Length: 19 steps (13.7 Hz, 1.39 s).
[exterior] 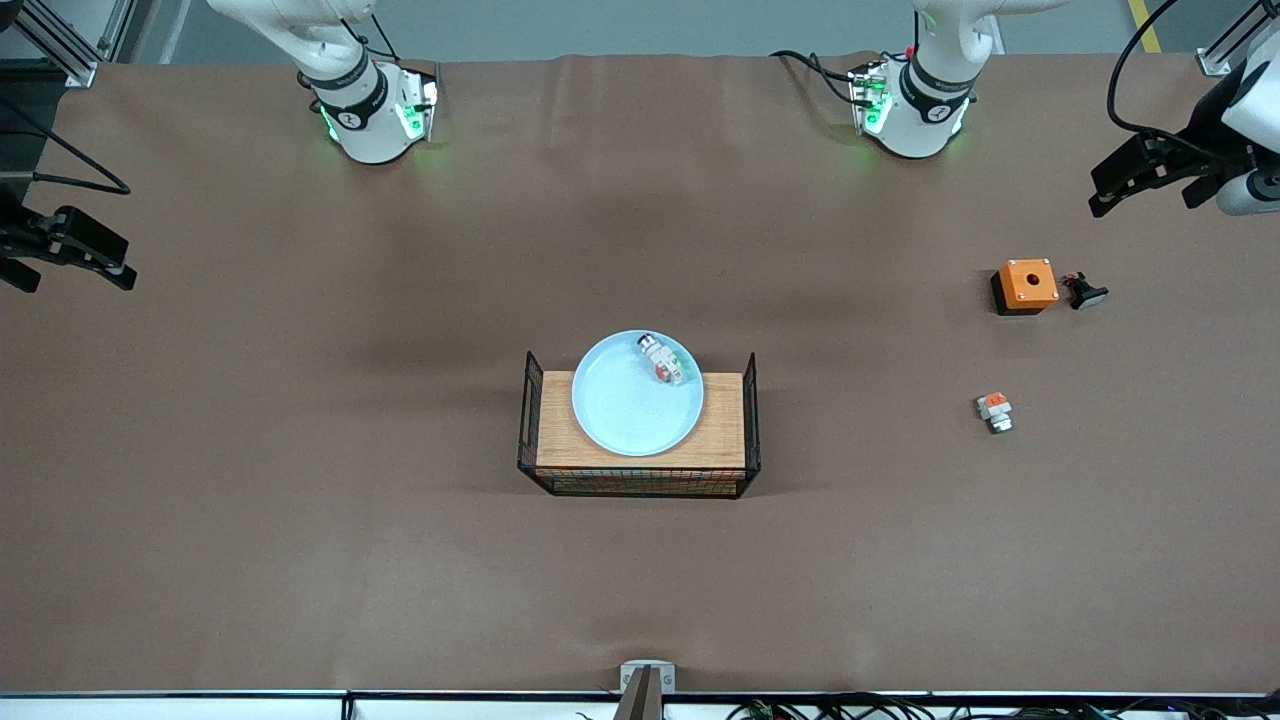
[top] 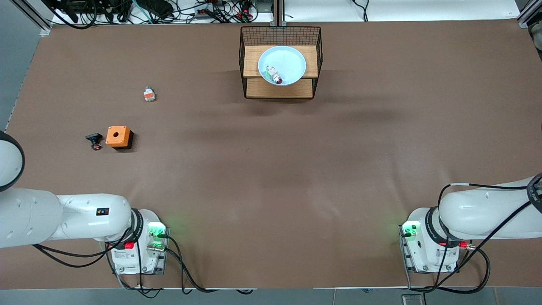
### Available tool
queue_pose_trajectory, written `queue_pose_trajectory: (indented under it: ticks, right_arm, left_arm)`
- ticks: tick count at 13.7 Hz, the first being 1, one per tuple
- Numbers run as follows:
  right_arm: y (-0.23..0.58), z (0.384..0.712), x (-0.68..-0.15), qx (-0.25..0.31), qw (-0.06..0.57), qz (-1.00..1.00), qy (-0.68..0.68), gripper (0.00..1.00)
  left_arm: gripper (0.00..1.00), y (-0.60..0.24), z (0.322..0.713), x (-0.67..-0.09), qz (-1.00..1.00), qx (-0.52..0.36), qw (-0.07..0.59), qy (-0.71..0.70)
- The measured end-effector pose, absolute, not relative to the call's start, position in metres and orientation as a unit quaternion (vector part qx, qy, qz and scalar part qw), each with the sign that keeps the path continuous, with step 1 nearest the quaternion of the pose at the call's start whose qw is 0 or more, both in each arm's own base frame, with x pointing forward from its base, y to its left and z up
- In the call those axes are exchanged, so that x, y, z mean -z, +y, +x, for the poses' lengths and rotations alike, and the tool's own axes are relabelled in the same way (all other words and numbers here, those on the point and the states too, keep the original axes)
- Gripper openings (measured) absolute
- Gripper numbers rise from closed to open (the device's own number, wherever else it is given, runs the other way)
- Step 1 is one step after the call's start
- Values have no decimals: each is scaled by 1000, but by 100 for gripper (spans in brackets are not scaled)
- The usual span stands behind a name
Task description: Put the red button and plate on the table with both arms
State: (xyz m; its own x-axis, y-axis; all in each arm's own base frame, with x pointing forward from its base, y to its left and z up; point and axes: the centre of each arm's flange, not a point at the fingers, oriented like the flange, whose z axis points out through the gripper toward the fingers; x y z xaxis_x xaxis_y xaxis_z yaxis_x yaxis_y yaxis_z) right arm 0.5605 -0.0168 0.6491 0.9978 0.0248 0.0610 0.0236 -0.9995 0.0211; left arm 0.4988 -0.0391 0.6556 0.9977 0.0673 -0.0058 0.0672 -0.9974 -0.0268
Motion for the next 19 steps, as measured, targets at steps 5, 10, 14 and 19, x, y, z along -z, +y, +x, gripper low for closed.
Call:
queue_pose_trajectory:
  ticks: [5, 10, 14, 19]
  right_arm:
    - [-17, 561, -649, -31, 10, 999, 12, 100]
    - [-15, 561, -649, -31, 10, 999, 13, 100]
    - [-15, 561, -649, -31, 10, 999, 14, 100]
    - [-14, 561, -649, -31, 10, 999, 14, 100]
  left_arm:
    - [100, -39, 499, -655, -999, -4, 13, -34]
    - [100, -39, 501, -653, -999, -6, 13, -34]
    - [100, -43, 507, -645, -999, -14, 13, -32]
    - [100, -61, 521, -634, -999, -22, 14, -26]
